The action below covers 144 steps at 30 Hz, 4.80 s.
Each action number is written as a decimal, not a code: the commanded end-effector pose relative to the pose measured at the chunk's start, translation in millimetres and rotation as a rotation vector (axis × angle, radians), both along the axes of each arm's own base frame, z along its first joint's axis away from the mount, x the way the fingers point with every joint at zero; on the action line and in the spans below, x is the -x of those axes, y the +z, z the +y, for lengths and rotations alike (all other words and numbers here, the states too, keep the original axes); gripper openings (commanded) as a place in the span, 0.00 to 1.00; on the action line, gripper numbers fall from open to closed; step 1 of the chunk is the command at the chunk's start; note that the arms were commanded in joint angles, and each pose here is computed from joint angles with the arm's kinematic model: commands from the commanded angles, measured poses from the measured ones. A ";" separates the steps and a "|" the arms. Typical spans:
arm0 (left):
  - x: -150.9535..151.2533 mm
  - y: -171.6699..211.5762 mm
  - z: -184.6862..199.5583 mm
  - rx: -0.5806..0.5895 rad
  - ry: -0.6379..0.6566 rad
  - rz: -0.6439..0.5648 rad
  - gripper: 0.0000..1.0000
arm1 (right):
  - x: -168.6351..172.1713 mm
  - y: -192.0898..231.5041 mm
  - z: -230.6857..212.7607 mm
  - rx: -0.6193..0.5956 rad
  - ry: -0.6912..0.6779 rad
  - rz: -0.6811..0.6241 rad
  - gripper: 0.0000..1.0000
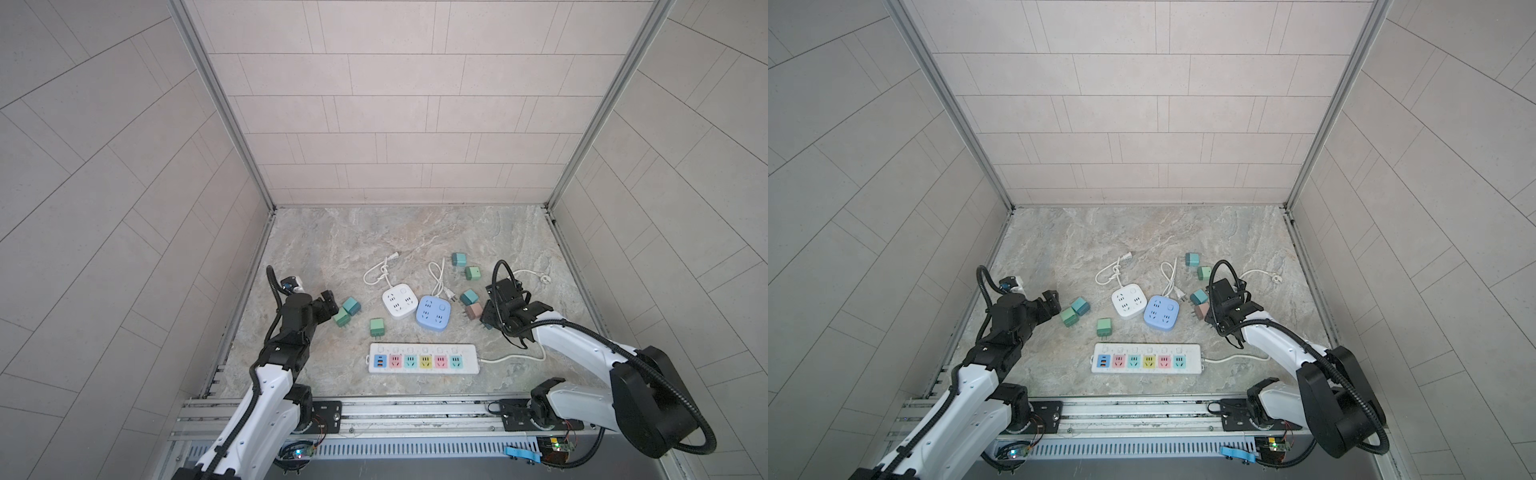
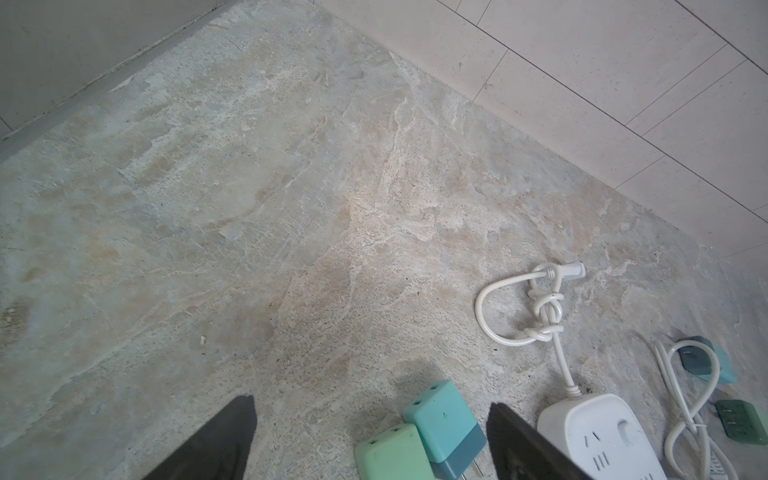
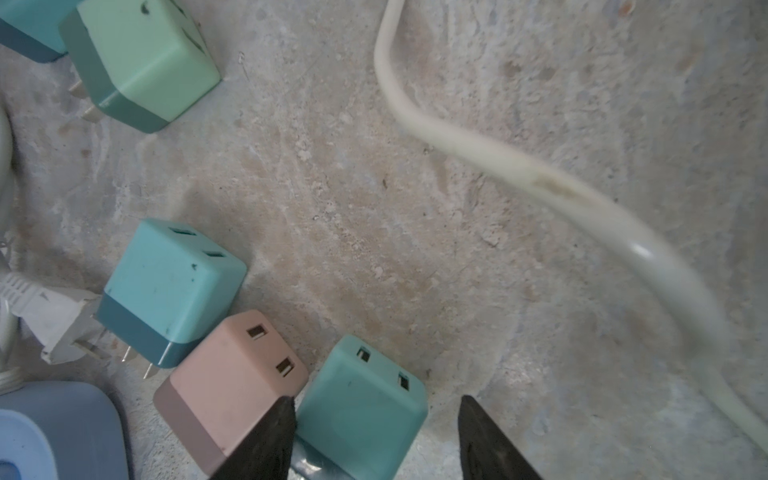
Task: Insert the plug
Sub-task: 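Lower the right gripper onto the teal plug adapter and close it, then lift the teal adapter with the right gripper and carry it toward the left gripper, then grasp the teal adapter with the left gripper while the right gripper releases and withdraws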
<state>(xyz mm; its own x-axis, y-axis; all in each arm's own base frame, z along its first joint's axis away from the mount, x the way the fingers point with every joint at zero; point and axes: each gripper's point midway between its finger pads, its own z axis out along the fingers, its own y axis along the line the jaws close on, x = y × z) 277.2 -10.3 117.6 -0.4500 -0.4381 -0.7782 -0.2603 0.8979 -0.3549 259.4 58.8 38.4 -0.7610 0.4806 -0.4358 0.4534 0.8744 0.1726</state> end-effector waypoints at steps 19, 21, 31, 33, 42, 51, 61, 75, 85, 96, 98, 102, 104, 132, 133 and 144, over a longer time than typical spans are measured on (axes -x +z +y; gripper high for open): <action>-3.9 7.2 -1.7 0.005 0.002 -0.022 0.93 | 5.8 -11.8 -0.3 0.075 -0.005 0.031 0.65; -4.0 7.4 -2.0 0.005 0.001 -0.023 0.93 | 5.5 -14.0 1.0 0.071 -0.003 0.036 0.64; -4.0 7.2 -2.2 0.003 0.000 -0.022 0.93 | 6.2 -24.9 1.7 0.069 -0.013 0.057 0.61; -4.1 7.4 -2.3 0.003 0.000 -0.024 0.93 | 7.2 -25.8 1.0 0.069 -0.016 0.059 0.60; -4.1 7.5 -3.2 0.001 -0.003 -0.023 0.93 | 8.5 -29.2 1.9 0.060 -0.019 0.060 0.59; -4.2 7.7 -3.4 0.002 -0.004 -0.024 0.93 | 11.1 -29.3 -1.5 0.074 -0.023 0.063 0.50; -4.3 7.7 -3.5 -0.002 -0.004 -0.024 0.93 | 11.2 -13.0 -3.4 0.069 -0.017 0.012 0.44; -5.3 10.1 2.6 0.000 0.035 -0.059 1.00 | -7.9 119.7 19.3 0.055 0.148 -0.550 0.39; -17.3 19.0 -19.0 0.104 -0.047 -0.109 0.95 | -9.4 182.6 54.9 0.055 0.388 -0.887 0.31; -17.8 61.6 -88.1 0.247 -0.420 -0.118 1.00 | 27.1 200.0 83.0 0.136 0.754 -1.144 0.17; -13.1 71.0 -102.3 0.262 -0.485 -0.131 0.95 | 33.6 198.2 89.3 0.136 0.813 -1.171 0.14; 5.7 90.2 -130.6 0.185 -0.598 -0.134 0.85 | 43.7 187.4 108.6 0.151 0.961 -1.203 0.14; 16.0 94.9 -141.9 0.138 -0.642 -0.119 0.82 | 47.1 183.1 118.7 0.165 1.019 -1.199 0.13; 106.2 99.7 -297.4 0.031 -1.205 -0.047 0.69 | 80.2 161.3 229.3 0.423 1.404 -1.241 0.05; 106.8 98.9 -298.5 0.029 -1.207 -0.045 0.69 | 80.3 163.3 229.8 0.420 1.399 -1.249 0.05; 105.1 88.0 -302.7 0.007 -1.203 -0.012 0.64 | 89.0 179.1 229.8 0.395 1.392 -1.309 0.06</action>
<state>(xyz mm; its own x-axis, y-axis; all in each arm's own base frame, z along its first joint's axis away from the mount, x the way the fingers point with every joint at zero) 168.3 -306.2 186.1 -0.5973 0.2772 -0.7526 0.7301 0.5762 -0.3673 170.5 286.6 191.1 0.3346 -0.3826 -0.8612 -0.7207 0.4849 -0.4954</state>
